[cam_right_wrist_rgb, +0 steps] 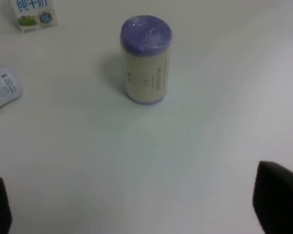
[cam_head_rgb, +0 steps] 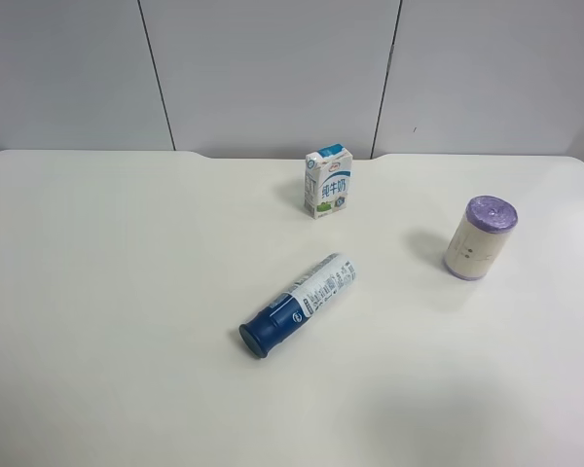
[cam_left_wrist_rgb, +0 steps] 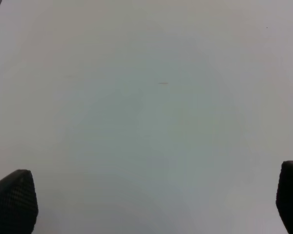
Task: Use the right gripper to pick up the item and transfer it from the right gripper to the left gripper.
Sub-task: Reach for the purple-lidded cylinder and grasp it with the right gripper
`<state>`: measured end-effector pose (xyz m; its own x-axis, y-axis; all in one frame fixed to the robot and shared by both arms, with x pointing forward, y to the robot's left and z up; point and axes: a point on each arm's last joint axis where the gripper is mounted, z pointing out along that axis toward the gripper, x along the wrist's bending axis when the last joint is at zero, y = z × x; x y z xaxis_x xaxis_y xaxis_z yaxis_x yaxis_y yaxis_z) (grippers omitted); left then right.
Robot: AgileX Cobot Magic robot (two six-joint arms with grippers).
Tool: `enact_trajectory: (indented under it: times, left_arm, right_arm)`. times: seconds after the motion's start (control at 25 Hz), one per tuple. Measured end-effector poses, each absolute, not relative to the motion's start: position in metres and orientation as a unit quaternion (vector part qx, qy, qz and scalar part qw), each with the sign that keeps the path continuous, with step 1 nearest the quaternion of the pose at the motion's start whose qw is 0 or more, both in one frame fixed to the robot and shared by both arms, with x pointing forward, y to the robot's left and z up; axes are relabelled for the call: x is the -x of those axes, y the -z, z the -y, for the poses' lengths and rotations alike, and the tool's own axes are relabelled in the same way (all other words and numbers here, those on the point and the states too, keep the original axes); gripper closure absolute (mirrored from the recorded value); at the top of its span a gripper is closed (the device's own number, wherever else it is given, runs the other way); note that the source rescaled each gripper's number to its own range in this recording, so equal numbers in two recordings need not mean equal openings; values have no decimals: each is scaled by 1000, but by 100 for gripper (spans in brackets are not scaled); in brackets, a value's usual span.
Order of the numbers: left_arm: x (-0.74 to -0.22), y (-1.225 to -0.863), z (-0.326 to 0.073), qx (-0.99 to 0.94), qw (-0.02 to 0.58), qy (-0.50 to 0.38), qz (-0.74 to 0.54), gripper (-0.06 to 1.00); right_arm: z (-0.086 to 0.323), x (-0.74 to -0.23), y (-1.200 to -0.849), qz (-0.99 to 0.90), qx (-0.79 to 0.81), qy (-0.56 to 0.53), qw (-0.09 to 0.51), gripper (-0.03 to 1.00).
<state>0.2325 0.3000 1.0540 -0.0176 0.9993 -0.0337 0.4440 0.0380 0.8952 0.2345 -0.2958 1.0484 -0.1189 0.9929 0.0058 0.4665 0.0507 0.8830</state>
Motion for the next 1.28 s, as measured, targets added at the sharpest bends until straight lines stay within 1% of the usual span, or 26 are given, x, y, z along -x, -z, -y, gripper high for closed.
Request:
enact_trajectory:
  times: [1.28]
  left_arm:
    - [-233, -1054, -300, -589, 379, -366, -612, -6]
  right_arm:
    - [296, -234, -1048, -640, -570, -387, 340, -3]
